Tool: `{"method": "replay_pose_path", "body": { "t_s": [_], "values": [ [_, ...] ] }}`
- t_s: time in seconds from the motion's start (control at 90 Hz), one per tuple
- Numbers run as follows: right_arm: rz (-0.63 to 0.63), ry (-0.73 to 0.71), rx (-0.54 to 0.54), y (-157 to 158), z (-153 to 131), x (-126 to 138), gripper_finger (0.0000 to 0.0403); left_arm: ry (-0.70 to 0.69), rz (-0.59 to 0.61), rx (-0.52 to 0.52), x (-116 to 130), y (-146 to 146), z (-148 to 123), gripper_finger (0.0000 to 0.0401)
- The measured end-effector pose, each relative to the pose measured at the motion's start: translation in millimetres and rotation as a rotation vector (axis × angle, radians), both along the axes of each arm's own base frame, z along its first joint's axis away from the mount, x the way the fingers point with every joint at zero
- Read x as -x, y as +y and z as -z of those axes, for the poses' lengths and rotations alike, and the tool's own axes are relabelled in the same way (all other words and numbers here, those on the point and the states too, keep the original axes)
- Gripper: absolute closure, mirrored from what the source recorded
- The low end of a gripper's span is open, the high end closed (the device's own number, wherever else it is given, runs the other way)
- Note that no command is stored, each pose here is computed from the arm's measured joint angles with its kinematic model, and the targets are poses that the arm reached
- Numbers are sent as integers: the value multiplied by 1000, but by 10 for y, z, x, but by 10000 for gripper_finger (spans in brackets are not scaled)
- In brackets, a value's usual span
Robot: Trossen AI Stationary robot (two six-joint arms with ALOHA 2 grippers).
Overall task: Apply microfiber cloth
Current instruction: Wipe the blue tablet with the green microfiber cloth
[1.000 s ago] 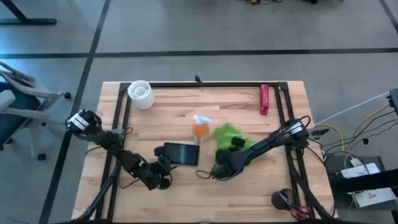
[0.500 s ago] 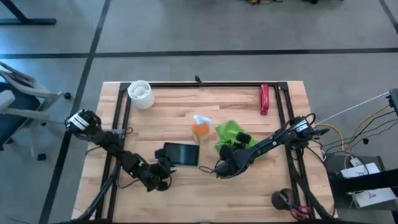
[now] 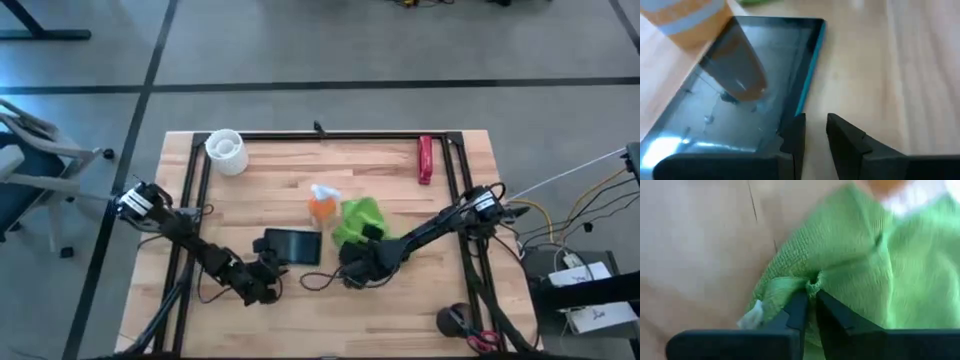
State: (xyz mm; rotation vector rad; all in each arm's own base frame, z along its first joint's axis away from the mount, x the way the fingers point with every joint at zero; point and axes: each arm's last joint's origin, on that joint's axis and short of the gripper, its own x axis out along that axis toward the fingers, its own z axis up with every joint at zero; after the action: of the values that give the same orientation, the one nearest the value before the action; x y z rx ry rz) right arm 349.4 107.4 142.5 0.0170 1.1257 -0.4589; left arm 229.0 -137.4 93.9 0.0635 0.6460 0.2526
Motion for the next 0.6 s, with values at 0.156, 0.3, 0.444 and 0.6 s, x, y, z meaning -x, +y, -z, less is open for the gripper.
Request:
{"method": "replay_pose_path", "body": {
  "t_s": [0.156, 0.3, 0.444, 0.6],
  "values": [
    [41, 23, 126, -182, -154, -79, 374, 10, 12, -14, -19, 24, -14, 339],
    [32, 50, 162, -229, -347, -149, 375, 28, 55, 22, -2, 4, -56, 336],
    [9, 56, 169, -176, -692, -200, 374, 18, 77, 54, 4, -8, -123, 340],
    [-23, -58, 163, -55, -1072, -194, 379, -16, 83, 78, 3, -29, -184, 338]
  ]
}}
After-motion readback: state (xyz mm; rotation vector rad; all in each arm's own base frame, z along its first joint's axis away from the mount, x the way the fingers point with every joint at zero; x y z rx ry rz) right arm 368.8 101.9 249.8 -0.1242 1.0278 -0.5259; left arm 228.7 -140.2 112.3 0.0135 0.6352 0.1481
